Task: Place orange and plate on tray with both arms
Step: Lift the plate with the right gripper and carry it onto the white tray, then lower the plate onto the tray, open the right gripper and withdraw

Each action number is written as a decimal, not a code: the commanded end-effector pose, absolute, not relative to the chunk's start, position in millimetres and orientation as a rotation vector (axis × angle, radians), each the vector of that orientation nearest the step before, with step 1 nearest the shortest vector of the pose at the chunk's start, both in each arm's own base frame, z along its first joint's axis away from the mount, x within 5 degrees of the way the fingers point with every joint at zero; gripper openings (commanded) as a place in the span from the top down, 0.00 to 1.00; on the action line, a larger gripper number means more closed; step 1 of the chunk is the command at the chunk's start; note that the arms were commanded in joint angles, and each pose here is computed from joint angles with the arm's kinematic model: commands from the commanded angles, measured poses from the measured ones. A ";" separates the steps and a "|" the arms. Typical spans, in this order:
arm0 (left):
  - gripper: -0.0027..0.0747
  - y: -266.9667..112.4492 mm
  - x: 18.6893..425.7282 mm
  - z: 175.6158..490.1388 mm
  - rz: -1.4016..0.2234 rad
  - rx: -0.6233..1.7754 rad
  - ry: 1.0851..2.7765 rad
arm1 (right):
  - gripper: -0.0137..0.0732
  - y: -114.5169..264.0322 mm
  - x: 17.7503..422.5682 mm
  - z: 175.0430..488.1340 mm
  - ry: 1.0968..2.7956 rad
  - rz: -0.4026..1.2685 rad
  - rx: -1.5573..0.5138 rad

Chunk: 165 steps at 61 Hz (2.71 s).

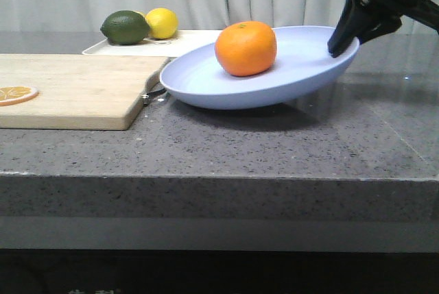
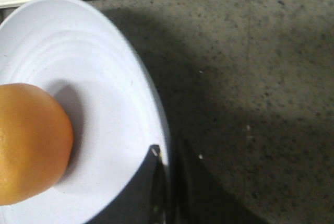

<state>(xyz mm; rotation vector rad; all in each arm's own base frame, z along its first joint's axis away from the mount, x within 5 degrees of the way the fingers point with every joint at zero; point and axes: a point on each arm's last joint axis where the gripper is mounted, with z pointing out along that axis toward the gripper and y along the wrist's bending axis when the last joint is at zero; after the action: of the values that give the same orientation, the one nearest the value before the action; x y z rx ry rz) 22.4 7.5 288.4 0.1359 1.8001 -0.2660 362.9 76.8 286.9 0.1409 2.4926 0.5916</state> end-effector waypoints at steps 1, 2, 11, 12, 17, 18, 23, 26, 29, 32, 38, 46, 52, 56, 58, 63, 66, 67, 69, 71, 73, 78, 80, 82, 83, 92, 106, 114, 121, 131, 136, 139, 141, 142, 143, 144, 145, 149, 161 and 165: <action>0.99 6.3 22.5 302.0 -0.293 0.132 1.717 | 0.98 80.9 374.2 329.1 2.358 0.683 0.144; 0.99 6.3 22.5 302.0 -0.293 0.132 1.717 | 0.97 81.8 376.7 331.3 2.355 0.691 0.142; 0.99 6.3 22.5 302.0 -0.293 0.132 1.717 | 0.97 90.9 405.5 351.2 2.312 0.778 0.119; 0.99 6.3 22.5 302.0 -0.293 0.132 1.717 | 0.97 91.9 410.1 350.2 2.313 0.786 0.123; 0.99 6.3 22.5 302.0 -0.293 0.132 1.717 | 0.97 95.9 427.4 365.5 2.268 0.822 0.118; 0.99 6.3 22.5 302.0 -0.293 0.132 1.717 | 0.97 96.5 430.8 366.8 2.264 0.827 0.118; 0.99 6.3 22.5 302.0 -0.293 0.132 1.717 | 0.97 100.5 450.2 365.9 2.263 0.857 0.129; 0.99 6.3 22.5 302.0 -0.293 0.132 1.717 | 0.97 102.7 460.5 369.9 2.247 0.874 0.125; 0.99 6.3 22.5 302.0 -0.293 0.132 1.717 | 0.97 105.0 472.5 365.1 2.250 0.889 0.132; 0.99 6.3 22.5 302.0 -0.293 0.132 1.717 | 0.97 107.0 483.9 362.6 2.239 0.906 0.144; 0.99 6.3 22.6 301.8 -0.292 0.132 1.718 | 0.97 109.9 505.6 351.6 2.211 0.940 0.192; 0.99 6.3 22.6 301.8 -0.292 0.132 1.718 | 0.97 111.1 526.9 338.4 2.162 0.982 0.277; 0.99 6.2 22.8 301.3 -0.292 0.133 1.719 | 0.97 112.0 538.6 325.7 2.136 1.007 0.327; 0.99 6.2 22.8 301.3 -0.292 0.133 1.719 | 0.97 112.4 544.8 313.8 2.139 1.015 0.357; 0.99 6.2 22.8 301.3 -0.292 0.133 1.719 | 0.97 112.4 546.9 310.4 2.135 1.016 0.365; 0.99 6.2 22.8 301.3 -0.292 0.133 1.719 | 0.97 112.1 550.1 305.4 2.126 1.012 0.374; 0.99 6.2 22.8 301.3 -0.292 0.133 1.719 | 0.97 111.7 551.3 305.4 2.112 1.011 0.379; 0.99 6.2 22.8 301.3 -0.292 0.133 1.719 | 0.97 111.6 551.5 305.5 2.109 1.010 0.380; 0.99 6.2 22.8 301.3 -0.292 0.133 1.719 | 0.97 111.0 552.2 306.1 2.099 1.004 0.381; 0.99 6.2 22.8 301.3 -0.292 0.133 1.719 | 0.97 110.6 552.8 306.6 2.089 1.000 0.383; 0.99 6.2 22.8 301.3 -0.292 0.133 1.719 | 0.97 110.1 553.4 307.2 2.079 0.995 0.384; 0.99 6.2 22.8 301.3 -0.292 0.133 1.719 | 0.97 108.8 554.2 307.5 2.070 0.984 0.385; 0.99 6.2 22.8 301.3 -0.292 0.133 1.719 | 0.97 108.1 554.4 307.4 2.070 0.977 0.385; 0.99 6.2 22.8 301.3 -0.292 0.133 1.719 | 0.97 107.0 554.7 307.4 2.068 0.972 0.385; 0.99 6.2 22.8 301.3 -0.292 0.133 1.719 | 0.97 107.0 554.7 307.3 2.069 0.970 0.385; 0.99 6.2 22.8 301.3 -0.292 0.133 1.719 | 0.97 103.7 555.1 305.5 2.084 0.930 0.376; 0.99 6.2 22.8 301.3 -0.292 0.133 1.719 | 0.85 103.4 555.3 305.5 2.082 0.924 0.375; 0.99 6.2 22.8 301.3 -0.292 0.133 1.719 | 0.65 103.3 555.3 306.2 2.079 0.924 0.375; 0.99 6.2 22.8 301.3 -0.292 0.133 1.719 | 0.50 103.1 553.9 310.4 2.072 0.926 0.372; 0.99 6.2 22.8 301.3 -0.292 0.133 1.719 | 0.39 95.7 541.1 344.8 2.036 0.929 0.327; 0.99 6.2 22.8 301.3 -0.292 0.133 1.719 | 0.39 86.5 527.7 373.5 2.011 0.919 0.287; 0.99 6.2 22.8 301.3 -0.292 0.133 1.719 | 0.42 80.8 518.5 388.9 2.009 0.914 0.266; 0.99 6.2 22.8 301.3 -0.292 0.133 1.719 | 0.44 77.1 513.6 395.4 2.018 0.908 0.256; 0.99 6.2 22.8 301.3 -0.292 0.133 1.719 | 0.47 74.2 509.1 401.4 2.023 0.901 0.245; 0.99 6.2 22.8 301.3 -0.292 0.133 1.719 | 0.50 72.2 507.0 403.4 2.031 0.895 0.241; 0.99 6.2 22.8 301.3 -0.292 0.133 1.719 | 0.52 70.2 504.7 405.6 2.040 0.888 0.237; 0.99 6.2 22.8 301.3 -0.292 0.133 1.719 | 0.56 67.2 501.2 408.9 2.053 0.873 0.227; 0.99 6.2 22.8 301.3 -0.292 0.133 1.719 | 0.70 57.9 490.4 418.6 2.089 0.811 0.186; 0.99 6.2 22.8 301.3 -0.292 0.133 1.719 | 0.93 43.2 467.8 430.9 2.202 0.620 0.136; 0.99 6.2 22.8 301.3 -0.292 0.133 1.719 | 0.94 43.4 462.0 439.5 2.182 0.619 0.118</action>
<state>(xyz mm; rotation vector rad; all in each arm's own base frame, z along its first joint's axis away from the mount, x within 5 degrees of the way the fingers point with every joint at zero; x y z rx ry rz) 22.5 7.4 288.0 0.1362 1.8015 -0.2656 498.5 45.0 388.6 0.1996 2.2414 0.6397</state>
